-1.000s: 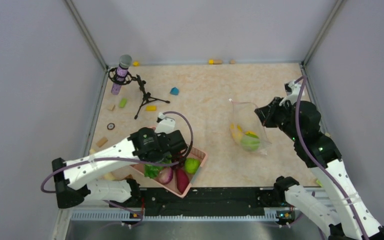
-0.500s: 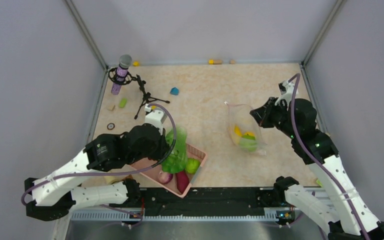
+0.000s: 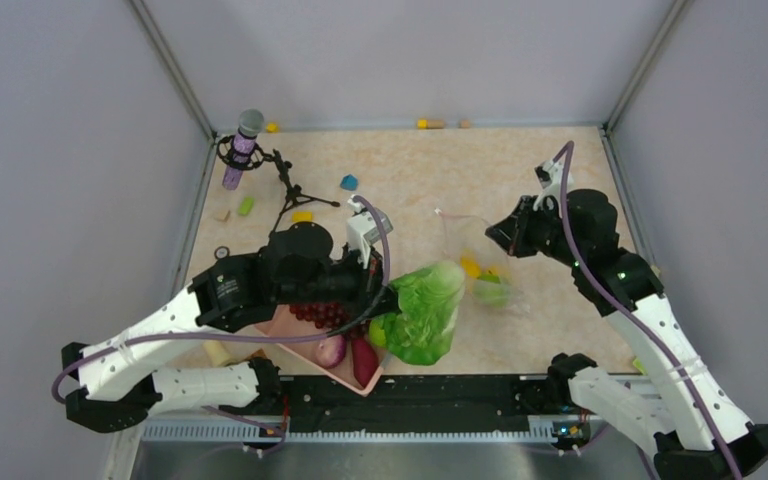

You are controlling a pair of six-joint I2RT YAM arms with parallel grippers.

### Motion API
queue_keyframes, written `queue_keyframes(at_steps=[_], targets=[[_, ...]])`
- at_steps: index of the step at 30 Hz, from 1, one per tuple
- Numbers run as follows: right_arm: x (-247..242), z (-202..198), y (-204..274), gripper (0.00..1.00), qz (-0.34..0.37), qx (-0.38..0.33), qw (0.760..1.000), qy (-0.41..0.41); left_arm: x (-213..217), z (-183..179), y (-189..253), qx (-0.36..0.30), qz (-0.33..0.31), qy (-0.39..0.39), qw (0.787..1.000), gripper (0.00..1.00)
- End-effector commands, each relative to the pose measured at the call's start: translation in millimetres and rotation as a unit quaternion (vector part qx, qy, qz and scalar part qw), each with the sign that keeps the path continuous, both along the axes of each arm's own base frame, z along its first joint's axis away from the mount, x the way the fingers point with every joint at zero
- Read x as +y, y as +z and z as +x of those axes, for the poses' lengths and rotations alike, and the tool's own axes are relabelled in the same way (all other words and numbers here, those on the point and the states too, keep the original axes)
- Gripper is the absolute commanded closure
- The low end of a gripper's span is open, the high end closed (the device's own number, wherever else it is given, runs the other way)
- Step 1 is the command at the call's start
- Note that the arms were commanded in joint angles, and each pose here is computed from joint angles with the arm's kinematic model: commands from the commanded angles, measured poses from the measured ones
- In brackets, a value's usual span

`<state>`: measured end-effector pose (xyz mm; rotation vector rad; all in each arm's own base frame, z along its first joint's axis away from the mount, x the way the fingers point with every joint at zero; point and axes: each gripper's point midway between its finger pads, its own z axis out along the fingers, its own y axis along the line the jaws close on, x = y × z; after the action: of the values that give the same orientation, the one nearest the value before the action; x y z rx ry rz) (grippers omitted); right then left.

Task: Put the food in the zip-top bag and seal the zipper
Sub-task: Place the fake vegetable in the zipper food storage bag.

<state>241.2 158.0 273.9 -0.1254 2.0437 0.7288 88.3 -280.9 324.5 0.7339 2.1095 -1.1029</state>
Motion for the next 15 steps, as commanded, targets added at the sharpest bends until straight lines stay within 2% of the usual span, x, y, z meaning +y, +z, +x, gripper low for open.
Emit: queue_keyframes(at_steps=[1,8,12,15], targets=[[9,-1,15,0.99,0.013,-0.031,0.999,0.034,-25,-22,55,-0.047,-0.104,-0.104,0.988,1.0],[18,-7,15,1.0,0.019,-0.035,0.997,0.068,-36,-17,73,-0.076,-0.145,-0.108,0.981,1.0],[22,-11,17,1.0,0.025,-0.036,0.995,0.086,-32,2,85,-0.103,-0.159,-0.051,0.981,1.0],[25,-12,18,1.0,0.03,-0.039,0.994,0.096,-36,8,83,-0.1,-0.152,-0.04,0.983,1.0]])
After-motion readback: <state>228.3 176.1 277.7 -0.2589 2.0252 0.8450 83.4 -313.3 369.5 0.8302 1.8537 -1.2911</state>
